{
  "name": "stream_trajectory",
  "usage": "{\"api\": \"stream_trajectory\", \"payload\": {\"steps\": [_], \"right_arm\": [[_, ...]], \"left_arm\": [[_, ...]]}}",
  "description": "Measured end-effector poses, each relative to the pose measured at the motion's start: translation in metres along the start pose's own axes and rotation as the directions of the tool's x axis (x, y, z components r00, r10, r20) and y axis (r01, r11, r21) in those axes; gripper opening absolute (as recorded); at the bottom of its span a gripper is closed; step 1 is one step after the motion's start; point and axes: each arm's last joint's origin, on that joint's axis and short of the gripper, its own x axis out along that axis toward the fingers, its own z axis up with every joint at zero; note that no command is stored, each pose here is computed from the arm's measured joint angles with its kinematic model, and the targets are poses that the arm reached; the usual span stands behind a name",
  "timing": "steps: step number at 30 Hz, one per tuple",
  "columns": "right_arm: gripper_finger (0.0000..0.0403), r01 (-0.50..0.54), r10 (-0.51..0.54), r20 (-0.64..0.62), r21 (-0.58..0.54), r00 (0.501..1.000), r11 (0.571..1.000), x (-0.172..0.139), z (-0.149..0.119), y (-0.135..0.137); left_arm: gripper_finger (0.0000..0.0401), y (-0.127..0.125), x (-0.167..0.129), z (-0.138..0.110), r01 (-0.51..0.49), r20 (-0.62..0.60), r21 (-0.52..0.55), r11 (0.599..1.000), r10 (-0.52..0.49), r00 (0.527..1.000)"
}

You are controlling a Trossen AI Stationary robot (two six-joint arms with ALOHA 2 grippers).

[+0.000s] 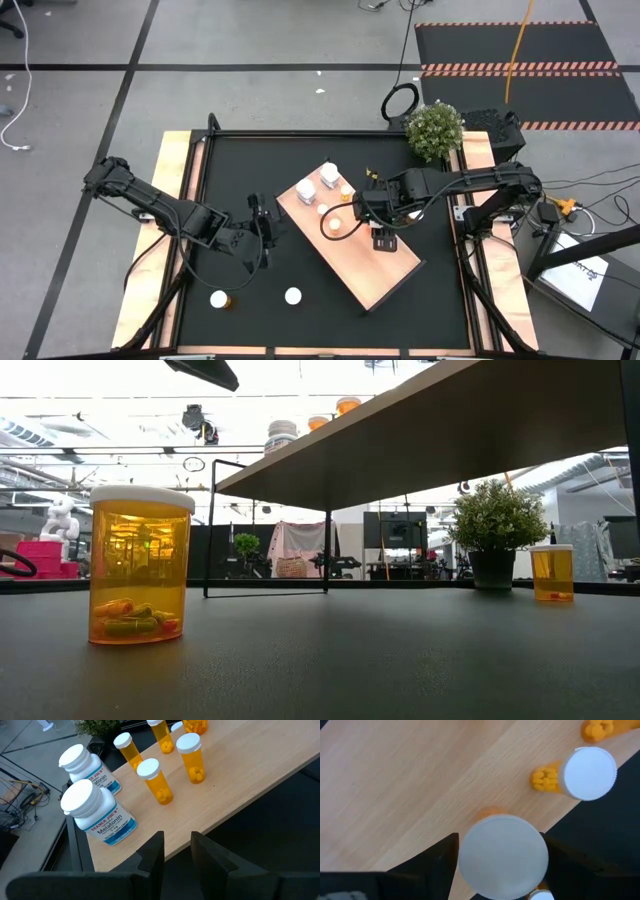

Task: Pick and place medicine bottles onto shelf by color
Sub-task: Put the large orange pill bottle on the shelf

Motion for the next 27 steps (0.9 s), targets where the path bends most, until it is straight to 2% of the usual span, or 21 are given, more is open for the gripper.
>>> {"api": "stream_trajectory", "payload": {"steps": [12, 24, 27], "right_arm": [[0.0256, -0.031, 0.031, -0.003, 0.000, 1.000, 1.000, 0.0000, 0.0001, 0.0009], [0.0256, -0.036, 0.036, 0.038, -0.004, 0.999, 0.999, -0.0021, 0.0025, 0.0013], [0.0256, -0.040, 0.040, 0.079, -0.005, 0.996, 0.999, -0.0088, 0.0014, 0.0008]], "left_arm": [[0.0099, 0.0000, 0.0000, 0.0000, 0.000, 0.000, 0.000, 1.000, 0.000, 1.000], [0.0099, -0.0001, 0.0000, 0.0000, 0.000, 0.000, -0.001, 1.000, 0.000, 1.000], [0.0099, 0.0000, 0.0000, 0.0000, 0.000, 0.000, -0.009, 1.000, 0.000, 1.000]]}}
